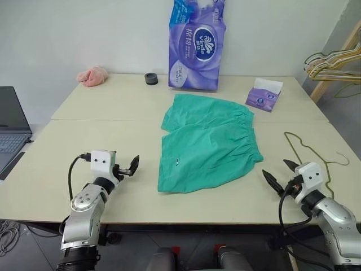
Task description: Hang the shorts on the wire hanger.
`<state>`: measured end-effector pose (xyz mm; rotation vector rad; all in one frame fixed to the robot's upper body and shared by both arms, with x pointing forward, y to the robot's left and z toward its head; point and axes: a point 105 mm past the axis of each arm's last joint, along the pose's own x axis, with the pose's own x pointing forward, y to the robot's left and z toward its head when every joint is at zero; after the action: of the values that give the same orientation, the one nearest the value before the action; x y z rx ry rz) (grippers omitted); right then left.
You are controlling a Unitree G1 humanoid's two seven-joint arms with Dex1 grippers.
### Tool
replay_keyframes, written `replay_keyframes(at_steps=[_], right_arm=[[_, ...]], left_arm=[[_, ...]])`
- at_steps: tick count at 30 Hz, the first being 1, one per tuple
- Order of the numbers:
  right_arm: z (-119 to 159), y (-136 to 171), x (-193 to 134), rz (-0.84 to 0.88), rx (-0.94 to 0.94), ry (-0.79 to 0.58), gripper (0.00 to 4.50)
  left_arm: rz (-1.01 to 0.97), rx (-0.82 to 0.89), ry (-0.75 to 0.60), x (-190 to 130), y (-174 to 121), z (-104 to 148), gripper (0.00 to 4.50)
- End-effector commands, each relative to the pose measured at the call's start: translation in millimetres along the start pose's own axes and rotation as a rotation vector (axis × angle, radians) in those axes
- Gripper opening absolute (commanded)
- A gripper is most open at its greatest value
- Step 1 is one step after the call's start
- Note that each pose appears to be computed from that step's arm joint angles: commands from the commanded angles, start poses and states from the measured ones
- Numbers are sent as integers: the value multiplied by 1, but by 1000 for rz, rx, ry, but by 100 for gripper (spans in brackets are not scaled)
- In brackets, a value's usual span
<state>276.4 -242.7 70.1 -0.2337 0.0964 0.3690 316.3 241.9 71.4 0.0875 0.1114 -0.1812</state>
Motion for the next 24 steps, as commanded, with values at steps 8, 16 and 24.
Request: replay_keyframes(at_steps=[8,16,24], right_arm=[[11,2,1,0,-28,-51,448],[14,0,3,5,-35,-56,448],[16,2,4,40,-81,-54,448]], left_arm=[[-17,69,-40,0,-1,15,450],[-39,75,-61,-3,1,18,450],[-189,87,-105,-9,-15,29,450]])
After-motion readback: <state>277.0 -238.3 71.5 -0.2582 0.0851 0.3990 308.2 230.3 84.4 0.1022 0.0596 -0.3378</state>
